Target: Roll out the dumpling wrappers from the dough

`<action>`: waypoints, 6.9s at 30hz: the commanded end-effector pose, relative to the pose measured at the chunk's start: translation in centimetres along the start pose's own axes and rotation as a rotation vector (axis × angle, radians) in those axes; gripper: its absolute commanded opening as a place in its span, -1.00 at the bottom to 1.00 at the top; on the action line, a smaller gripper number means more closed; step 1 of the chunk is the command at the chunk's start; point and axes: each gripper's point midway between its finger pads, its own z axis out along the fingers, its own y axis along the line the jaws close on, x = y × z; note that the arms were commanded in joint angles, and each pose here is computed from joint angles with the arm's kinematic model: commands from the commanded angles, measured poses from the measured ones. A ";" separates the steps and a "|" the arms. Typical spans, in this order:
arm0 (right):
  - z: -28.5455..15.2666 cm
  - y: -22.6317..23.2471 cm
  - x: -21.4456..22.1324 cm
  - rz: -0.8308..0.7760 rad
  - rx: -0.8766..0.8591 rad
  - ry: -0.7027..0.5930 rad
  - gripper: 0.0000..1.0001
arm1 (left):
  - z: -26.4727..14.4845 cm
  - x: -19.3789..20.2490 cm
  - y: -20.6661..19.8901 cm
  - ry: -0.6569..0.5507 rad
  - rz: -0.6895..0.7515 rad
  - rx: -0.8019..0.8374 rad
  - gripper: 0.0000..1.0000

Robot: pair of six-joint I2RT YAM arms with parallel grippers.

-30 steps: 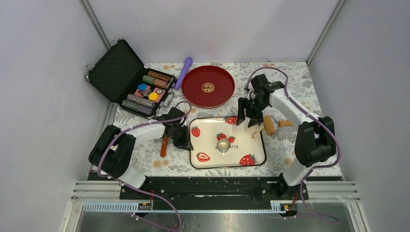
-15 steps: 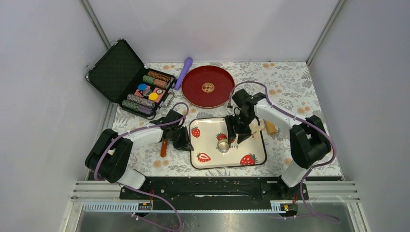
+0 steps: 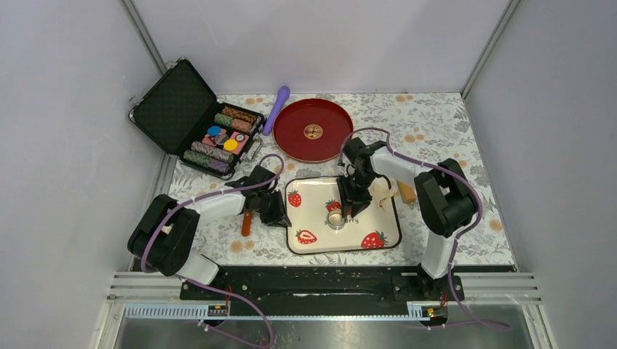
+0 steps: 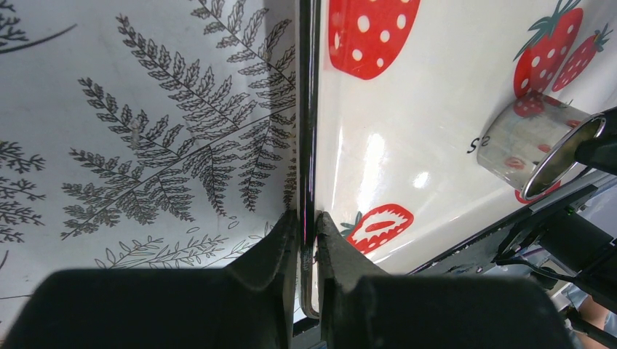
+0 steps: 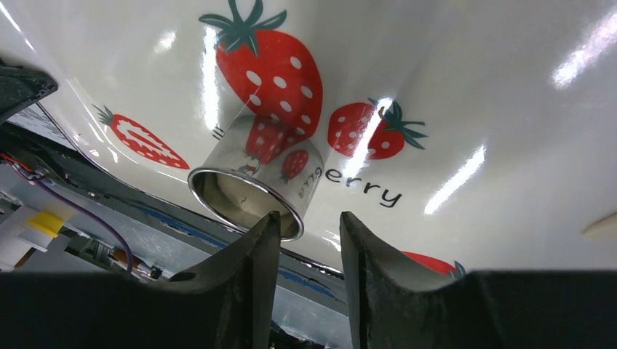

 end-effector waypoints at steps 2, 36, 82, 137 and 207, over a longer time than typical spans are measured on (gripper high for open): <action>0.2 0.8 -0.8 -0.014 -0.023 -0.003 -0.24 | 0.3 1.6 3.2 0.029 -0.006 -0.127 -1.00; -10.1 3.5 -6.6 -0.018 -0.099 -0.228 -1.00 | 0.1 1.4 3.1 0.035 0.017 -0.136 -1.00; -13.4 -13.0 -16.7 0.383 0.034 -0.359 0.39 | -5.0 -4.2 -4.3 -0.181 0.112 0.097 0.14; -10.4 -7.1 -0.7 0.365 -0.187 -0.292 0.46 | -7.0 -5.7 8.3 -0.236 0.075 -0.452 -1.00; -5.7 -12.9 2.2 0.482 0.076 -0.295 0.88 | -9.4 -1.1 -1.9 0.001 1.570 -0.126 -1.00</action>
